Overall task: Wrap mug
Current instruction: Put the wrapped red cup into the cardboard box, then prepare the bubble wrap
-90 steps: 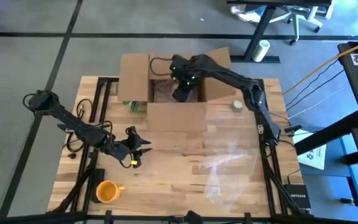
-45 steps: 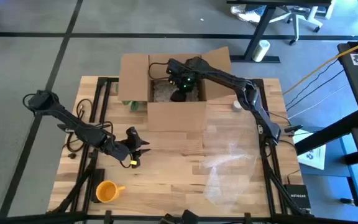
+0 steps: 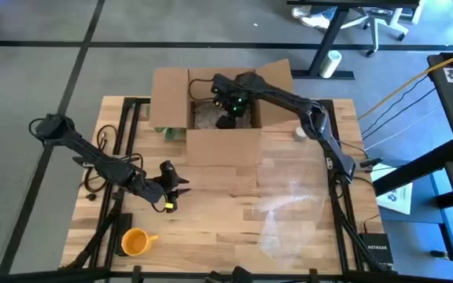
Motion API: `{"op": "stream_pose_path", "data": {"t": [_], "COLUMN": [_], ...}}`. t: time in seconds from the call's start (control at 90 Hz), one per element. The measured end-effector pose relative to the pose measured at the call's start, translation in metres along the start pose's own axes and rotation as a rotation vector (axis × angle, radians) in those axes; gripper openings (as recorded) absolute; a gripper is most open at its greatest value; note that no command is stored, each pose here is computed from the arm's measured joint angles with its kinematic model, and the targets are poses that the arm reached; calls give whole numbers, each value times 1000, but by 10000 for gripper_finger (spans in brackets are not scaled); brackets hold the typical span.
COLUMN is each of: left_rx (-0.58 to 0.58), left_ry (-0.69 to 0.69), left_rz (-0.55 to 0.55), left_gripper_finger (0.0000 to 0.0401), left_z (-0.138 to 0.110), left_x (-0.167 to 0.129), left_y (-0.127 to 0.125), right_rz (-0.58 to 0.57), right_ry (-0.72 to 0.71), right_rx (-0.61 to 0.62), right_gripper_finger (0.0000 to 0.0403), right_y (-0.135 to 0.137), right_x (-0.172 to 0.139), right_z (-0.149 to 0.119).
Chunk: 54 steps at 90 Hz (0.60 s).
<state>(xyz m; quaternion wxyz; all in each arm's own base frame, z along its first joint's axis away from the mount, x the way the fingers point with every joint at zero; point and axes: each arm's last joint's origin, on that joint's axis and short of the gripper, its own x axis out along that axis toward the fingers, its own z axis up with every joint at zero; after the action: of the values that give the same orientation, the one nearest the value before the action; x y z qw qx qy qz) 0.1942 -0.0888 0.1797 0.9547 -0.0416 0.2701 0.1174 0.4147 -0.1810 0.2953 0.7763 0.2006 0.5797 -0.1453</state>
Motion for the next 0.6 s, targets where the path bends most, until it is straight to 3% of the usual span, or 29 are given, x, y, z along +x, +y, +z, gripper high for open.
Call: {"op": "stream_pose_path", "data": {"t": [0.6], "left_rx": [-8], "left_ry": [-3], "left_rz": [-8], "left_gripper_finger": [117], "left_z": [0], "left_x": [0], "left_y": [-1], "right_rz": [101], "right_ry": [-536], "right_rx": [5], "right_gripper_finger": [231], "right_y": [18], "right_x": [-131], "right_z": [-13]}}
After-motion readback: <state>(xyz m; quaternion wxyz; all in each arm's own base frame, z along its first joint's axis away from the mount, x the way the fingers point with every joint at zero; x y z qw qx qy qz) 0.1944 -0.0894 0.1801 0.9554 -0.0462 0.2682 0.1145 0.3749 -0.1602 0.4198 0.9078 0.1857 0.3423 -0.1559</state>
